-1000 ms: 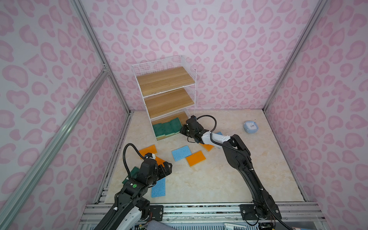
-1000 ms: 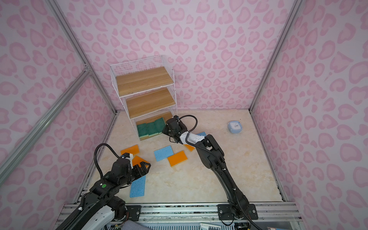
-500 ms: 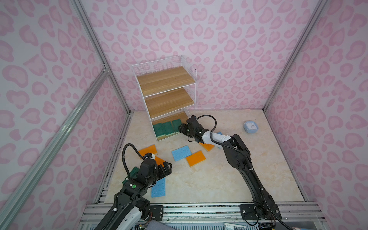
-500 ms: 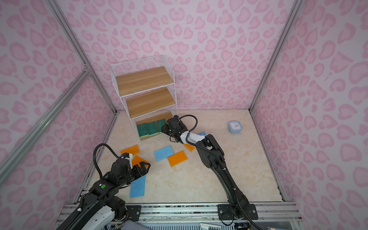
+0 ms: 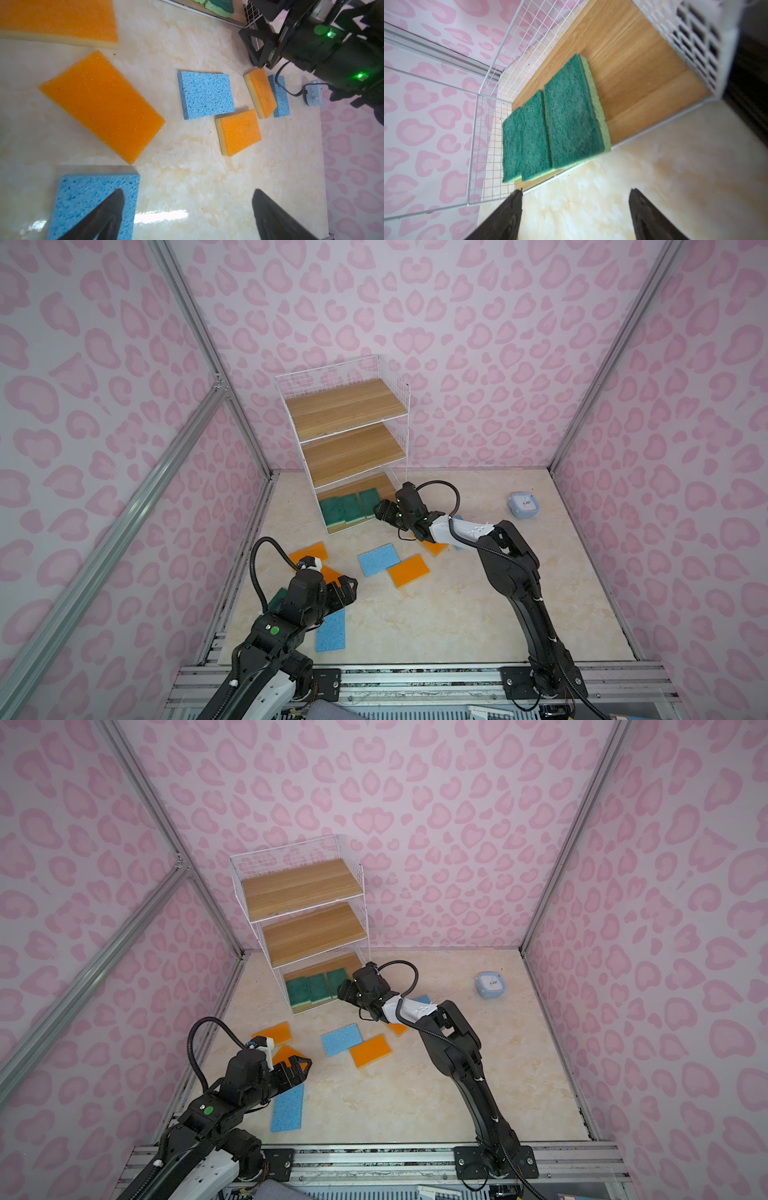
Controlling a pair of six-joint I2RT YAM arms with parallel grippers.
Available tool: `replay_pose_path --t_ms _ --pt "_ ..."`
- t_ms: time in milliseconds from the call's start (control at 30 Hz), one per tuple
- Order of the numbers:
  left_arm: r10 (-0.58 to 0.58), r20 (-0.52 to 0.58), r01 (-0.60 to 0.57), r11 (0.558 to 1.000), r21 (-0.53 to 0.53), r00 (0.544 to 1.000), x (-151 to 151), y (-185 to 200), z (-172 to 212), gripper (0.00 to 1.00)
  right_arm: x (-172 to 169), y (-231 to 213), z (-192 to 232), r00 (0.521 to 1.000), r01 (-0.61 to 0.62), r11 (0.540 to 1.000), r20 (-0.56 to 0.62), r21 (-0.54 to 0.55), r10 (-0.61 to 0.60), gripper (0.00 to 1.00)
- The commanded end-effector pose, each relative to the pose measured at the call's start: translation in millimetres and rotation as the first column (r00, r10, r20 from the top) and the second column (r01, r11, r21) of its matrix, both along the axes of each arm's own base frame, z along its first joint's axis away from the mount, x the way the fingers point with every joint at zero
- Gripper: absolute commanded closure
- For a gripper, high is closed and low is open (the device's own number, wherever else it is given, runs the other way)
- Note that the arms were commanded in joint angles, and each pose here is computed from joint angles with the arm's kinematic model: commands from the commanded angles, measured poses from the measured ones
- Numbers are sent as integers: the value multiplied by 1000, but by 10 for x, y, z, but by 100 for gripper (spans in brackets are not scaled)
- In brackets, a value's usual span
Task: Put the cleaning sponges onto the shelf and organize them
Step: 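Withdraw the right gripper while the left gripper grasps a fourth green sponge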
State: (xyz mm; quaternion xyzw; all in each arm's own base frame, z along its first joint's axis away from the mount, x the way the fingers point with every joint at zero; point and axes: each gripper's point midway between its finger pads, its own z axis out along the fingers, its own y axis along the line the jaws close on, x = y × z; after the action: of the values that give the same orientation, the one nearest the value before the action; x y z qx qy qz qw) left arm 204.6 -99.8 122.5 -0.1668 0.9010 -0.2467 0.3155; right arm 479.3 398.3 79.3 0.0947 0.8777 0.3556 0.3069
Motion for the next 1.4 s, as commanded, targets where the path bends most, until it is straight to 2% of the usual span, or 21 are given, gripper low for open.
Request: replay_pose_path --t_ms 0,233,367,500,700,800,933,1067,1233,1367 --pt "-14 -8 14 1000 21 1000 14 -3 19 3 -74 -120 151 999 2 1000 45 15 -2 18" --pt "-56 26 54 998 41 998 189 -136 38 2 -604 -677 256 996 -83 994 33 -65 85 18" --pt "-87 66 83 995 54 994 337 -329 78 3 -874 -1264 306 996 -89 985 -20 -150 87 18" --pt "-135 85 130 990 58 987 518 -570 59 3 -1125 -1969 418 998 -31 968 -55 -248 18 18" --pt "-179 103 178 984 17 979 720 -824 -11 3 -1447 -3011 566 980 134 945 -102 -298 -171 18" --pt "-188 129 186 982 27 974 788 -858 22 3 -1564 -3296 539 964 191 931 -121 -310 -238 18" --pt "-174 122 167 984 67 977 857 -827 21 3 -1616 -3325 443 953 184 933 -177 -309 -247 18" --pt "-131 84 123 988 98 988 890 -755 8 3 -1501 -3145 397 951 154 952 -221 -263 -215 19" --pt "-3 -4 3 998 70 1000 926 -491 -11 2 -1286 -2693 513 980 73 951 -153 -300 -123 20" --pt "166 -84 -150 973 177 983 940 -60 50 2 -1105 -2399 561 991 41 981 -120 -190 -65 20"
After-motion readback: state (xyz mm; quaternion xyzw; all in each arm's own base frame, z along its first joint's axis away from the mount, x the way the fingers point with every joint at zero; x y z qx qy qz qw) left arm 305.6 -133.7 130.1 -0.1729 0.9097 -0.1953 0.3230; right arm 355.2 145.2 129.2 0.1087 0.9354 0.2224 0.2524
